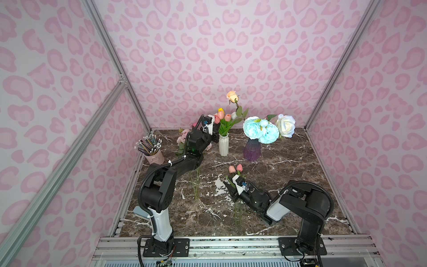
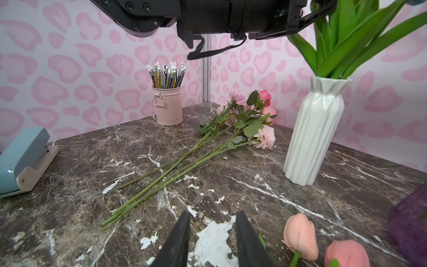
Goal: Pick out pink flowers from the vase
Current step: Pick up the flower from the vase.
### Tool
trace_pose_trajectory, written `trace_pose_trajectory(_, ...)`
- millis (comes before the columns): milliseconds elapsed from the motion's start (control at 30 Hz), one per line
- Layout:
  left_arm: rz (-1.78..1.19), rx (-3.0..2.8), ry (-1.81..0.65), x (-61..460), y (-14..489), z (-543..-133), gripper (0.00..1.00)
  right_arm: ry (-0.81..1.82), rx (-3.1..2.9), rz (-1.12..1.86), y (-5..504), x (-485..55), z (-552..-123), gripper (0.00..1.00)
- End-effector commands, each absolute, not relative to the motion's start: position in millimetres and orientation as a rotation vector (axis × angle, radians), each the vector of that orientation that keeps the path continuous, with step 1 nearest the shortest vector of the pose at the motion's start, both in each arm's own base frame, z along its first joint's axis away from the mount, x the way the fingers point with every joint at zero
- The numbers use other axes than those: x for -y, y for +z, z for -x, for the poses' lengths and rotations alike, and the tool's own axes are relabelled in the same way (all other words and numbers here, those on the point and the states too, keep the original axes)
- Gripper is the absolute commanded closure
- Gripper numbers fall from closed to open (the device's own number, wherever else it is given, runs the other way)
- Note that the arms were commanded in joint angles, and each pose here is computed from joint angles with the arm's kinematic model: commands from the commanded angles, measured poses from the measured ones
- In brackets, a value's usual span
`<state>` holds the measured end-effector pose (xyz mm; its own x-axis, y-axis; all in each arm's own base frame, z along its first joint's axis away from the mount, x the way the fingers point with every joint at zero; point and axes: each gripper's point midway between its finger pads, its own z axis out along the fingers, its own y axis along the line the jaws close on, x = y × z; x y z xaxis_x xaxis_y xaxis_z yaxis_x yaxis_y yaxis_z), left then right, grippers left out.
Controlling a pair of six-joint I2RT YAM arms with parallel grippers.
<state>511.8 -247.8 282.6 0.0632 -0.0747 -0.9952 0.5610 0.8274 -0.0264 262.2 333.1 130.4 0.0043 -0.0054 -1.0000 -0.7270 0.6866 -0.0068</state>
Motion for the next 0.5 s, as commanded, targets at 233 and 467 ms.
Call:
trace_pose_trajectory(233, -0.435, -1.331, -0.485, 240.7, 343.0, -491.9, 0.91, 0.655, -1.425, 0.612, 143.2, -335.0, -262.1, 0.65)
trace_pose_trajectory(467, -0.442, -1.284, -0.487, 236.1, 385.7, -475.2, 0.91, 0.647, -1.431, 0.620, 141.4, -336.7, -261.8, 0.65)
